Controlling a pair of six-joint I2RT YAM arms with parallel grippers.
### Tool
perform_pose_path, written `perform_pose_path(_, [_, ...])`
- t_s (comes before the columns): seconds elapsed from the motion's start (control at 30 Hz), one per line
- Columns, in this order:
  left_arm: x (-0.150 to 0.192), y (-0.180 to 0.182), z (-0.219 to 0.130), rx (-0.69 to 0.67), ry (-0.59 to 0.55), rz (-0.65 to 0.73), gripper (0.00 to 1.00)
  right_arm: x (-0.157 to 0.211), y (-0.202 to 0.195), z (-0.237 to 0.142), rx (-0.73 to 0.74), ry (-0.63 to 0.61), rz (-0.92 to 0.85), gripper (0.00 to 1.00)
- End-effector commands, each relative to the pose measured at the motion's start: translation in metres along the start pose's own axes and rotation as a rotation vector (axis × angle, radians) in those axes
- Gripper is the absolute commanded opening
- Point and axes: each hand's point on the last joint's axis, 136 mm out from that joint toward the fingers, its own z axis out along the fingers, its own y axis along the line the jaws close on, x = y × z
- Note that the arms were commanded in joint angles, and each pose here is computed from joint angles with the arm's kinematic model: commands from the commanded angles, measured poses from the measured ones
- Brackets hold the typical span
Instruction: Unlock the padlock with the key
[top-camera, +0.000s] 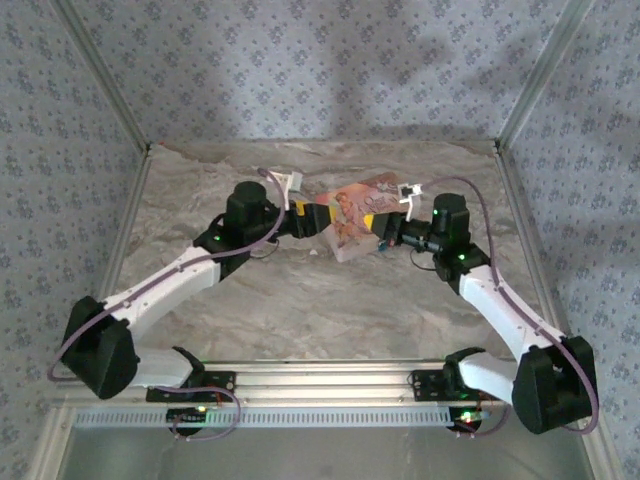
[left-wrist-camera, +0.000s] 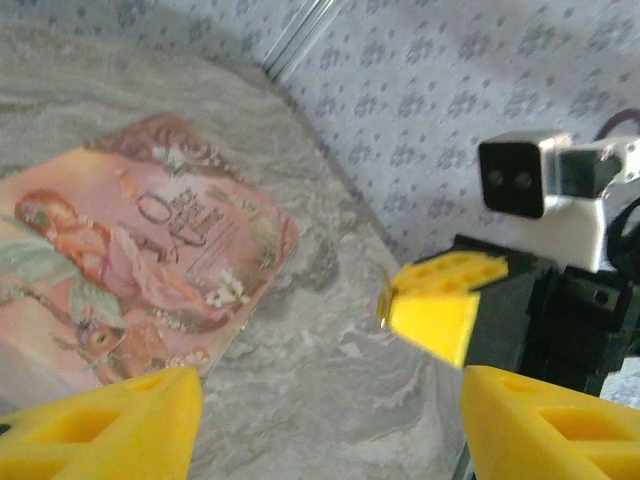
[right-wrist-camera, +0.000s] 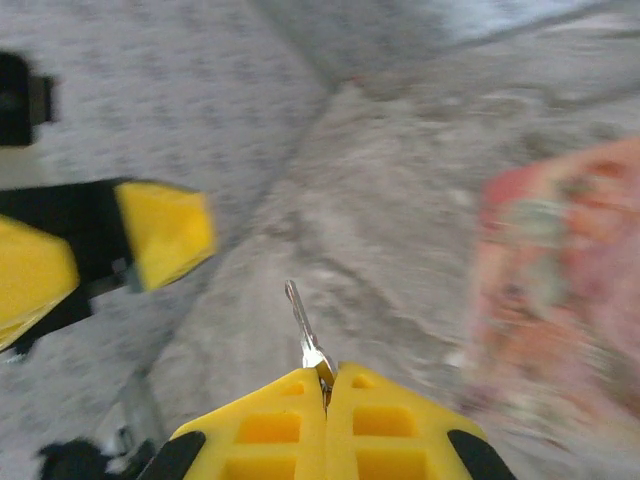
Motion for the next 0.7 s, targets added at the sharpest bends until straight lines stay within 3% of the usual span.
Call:
perform_pose_path(0.0, [0.022,0.013,0.023,-0.044,0.088,-0.015,0.7,0.023,-0.067,-0.021,0.339,0.037,0.068,0.0])
perform_pose_path(0.1, [0.041,0.016,0.049,-0.053,0.172,-0.035,0.7,0.031,-0.102,-0.043,0.521,0.03,0.115,0.0])
perform_pose_path(0.23, [0.065,0.018,0.078,-0.083,0.275,-0.049,0.7,0.04,-0.128,-0.067,0.65,0.003,0.175,0.0])
perform_pose_path(0.43, [0.087,0.042,0.099,-0.251,0.383,-0.01,0.71,0.045,-0.14,-0.084,0.721,-0.017,0.185,0.0])
perform_pose_path(0.67, [0.106,0.061,0.108,-0.464,0.519,0.128,0.73,0.05,-0.146,-0.085,0.736,-0.01,0.2,0.0])
